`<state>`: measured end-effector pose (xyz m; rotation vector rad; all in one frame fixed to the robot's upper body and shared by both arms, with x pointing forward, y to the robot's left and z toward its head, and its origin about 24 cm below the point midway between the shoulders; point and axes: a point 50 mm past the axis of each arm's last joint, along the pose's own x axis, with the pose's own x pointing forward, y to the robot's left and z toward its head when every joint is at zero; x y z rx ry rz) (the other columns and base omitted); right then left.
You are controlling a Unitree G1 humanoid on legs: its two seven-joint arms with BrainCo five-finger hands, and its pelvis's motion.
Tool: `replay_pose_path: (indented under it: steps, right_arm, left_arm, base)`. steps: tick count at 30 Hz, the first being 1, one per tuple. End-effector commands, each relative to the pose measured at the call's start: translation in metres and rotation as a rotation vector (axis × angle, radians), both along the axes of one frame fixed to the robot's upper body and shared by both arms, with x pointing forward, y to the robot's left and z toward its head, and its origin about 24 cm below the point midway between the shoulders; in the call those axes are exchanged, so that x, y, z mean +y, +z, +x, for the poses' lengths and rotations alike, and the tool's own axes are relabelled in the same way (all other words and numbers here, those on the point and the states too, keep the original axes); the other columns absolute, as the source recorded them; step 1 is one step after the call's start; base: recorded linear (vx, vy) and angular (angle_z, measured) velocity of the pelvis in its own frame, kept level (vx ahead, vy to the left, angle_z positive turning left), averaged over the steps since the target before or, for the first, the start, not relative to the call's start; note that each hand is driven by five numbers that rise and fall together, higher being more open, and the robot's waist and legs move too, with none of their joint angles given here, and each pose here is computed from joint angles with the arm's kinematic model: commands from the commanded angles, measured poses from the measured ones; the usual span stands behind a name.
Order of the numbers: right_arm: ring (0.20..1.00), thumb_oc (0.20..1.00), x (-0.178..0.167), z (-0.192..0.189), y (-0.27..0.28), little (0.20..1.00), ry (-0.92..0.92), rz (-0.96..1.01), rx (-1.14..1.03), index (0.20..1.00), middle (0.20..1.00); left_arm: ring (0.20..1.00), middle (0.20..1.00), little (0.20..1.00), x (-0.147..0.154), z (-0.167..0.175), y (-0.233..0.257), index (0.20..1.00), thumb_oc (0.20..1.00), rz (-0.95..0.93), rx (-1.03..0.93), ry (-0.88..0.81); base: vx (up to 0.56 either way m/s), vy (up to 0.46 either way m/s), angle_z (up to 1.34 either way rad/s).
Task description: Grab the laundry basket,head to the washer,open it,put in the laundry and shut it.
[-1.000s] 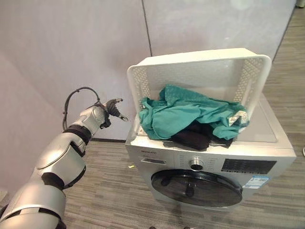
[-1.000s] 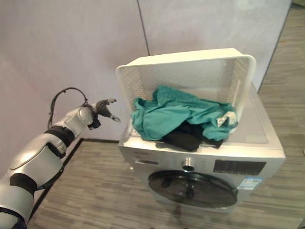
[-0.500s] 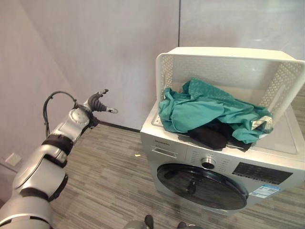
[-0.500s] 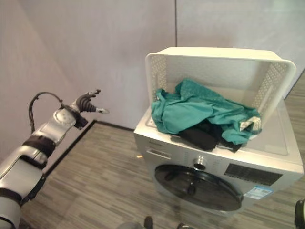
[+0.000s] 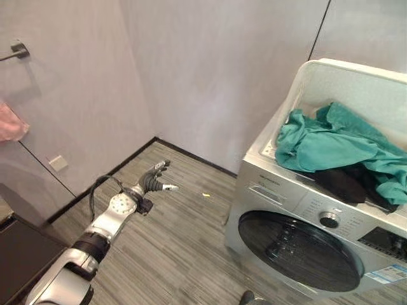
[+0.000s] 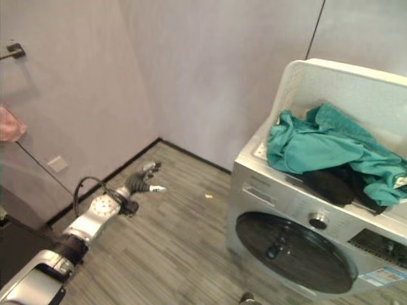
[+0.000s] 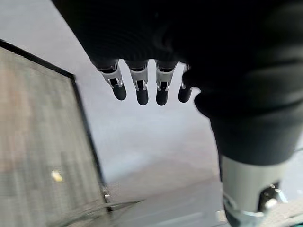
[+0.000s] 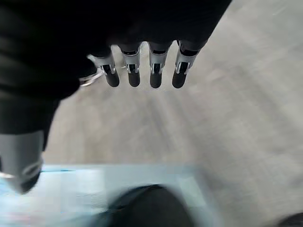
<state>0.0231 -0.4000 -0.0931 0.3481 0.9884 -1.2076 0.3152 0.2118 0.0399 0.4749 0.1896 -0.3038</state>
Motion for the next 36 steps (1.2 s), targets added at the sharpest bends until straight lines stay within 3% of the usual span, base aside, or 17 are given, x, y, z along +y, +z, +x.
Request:
replay_pose_path:
  steps: [1, 2, 6, 7, 8, 12, 24, 25, 36]
  right_arm:
    - [1.000, 1.000, -0.005, 0.054, 0.011, 1.000, 0.157, -0.060, -0.079, 1.000, 1.000]
    - [1.000, 1.000, 0.011, 0.090, 0.010, 1.000, 0.355, -0.082, -0.114, 1.000, 1.000]
    - [1.000, 1.000, 0.027, 0.126, 0.018, 1.000, 0.573, -0.154, -0.188, 1.000, 1.000]
    - [1.000, 1.000, 0.041, 0.154, 0.032, 1.000, 0.745, -0.205, -0.261, 1.000, 1.000]
    - [1.000, 1.000, 0.045, 0.156, 0.037, 1.000, 0.809, -0.215, -0.303, 1.000, 1.000]
    - [1.000, 1.000, 0.035, 0.148, 0.047, 1.000, 0.766, -0.231, -0.387, 1.000, 1.000]
    - [1.000, 1.000, 0.019, 0.090, 0.012, 1.000, 0.591, -0.126, -0.143, 1.000, 1.000]
    - [1.000, 1.000, 0.089, 0.157, 0.004, 1.000, 0.924, -0.173, -0.192, 1.000, 1.000]
    - [1.000, 1.000, 0.087, 0.140, -0.008, 1.000, 0.920, -0.118, -0.119, 1.000, 1.000]
  left_arm:
    - [1.000, 1.000, 1.000, 0.023, 0.001, 0.030, 1.000, 1.000, 0.010, -0.135, 0.043]
    - [1.000, 1.000, 1.000, 0.027, -0.004, 0.026, 1.000, 1.000, 0.014, -0.129, 0.052]
    - [1.000, 1.000, 1.000, 0.035, -0.005, 0.024, 1.000, 1.000, 0.031, -0.139, 0.098]
    - [1.000, 1.000, 1.000, 0.038, -0.007, 0.025, 1.000, 1.000, 0.016, -0.150, 0.118]
    - [1.000, 1.000, 1.000, 0.032, -0.006, 0.023, 1.000, 1.000, -0.001, -0.147, 0.108]
    - [1.000, 1.000, 1.000, 0.009, 0.000, 0.010, 1.000, 1.000, -0.037, -0.106, 0.083]
    - [1.000, 1.000, 1.000, 0.004, -0.008, -0.012, 1.000, 1.000, -0.085, -0.019, 0.088]
    - [1.000, 1.000, 1.000, 0.017, -0.067, -0.106, 1.000, 1.000, -0.122, 0.241, 0.491]
    - [1.000, 1.000, 1.000, 0.016, -0.050, -0.091, 1.000, 1.000, -0.086, 0.193, 0.429]
  base:
    - [-0.39, 0.513, -1.32]
    - [-0.39, 0.453, -1.10]
    - [-0.34, 0.244, -0.67]
    - [-0.56, 0.232, -1.50]
    - [-0.66, 0.252, -1.28]
    - [-0.22, -0.052, -0.02]
    - [-0.03, -0.110, 0.03]
    - [-0.01, -0.045, 0.14]
    - [0.01, -0.013, 0.07]
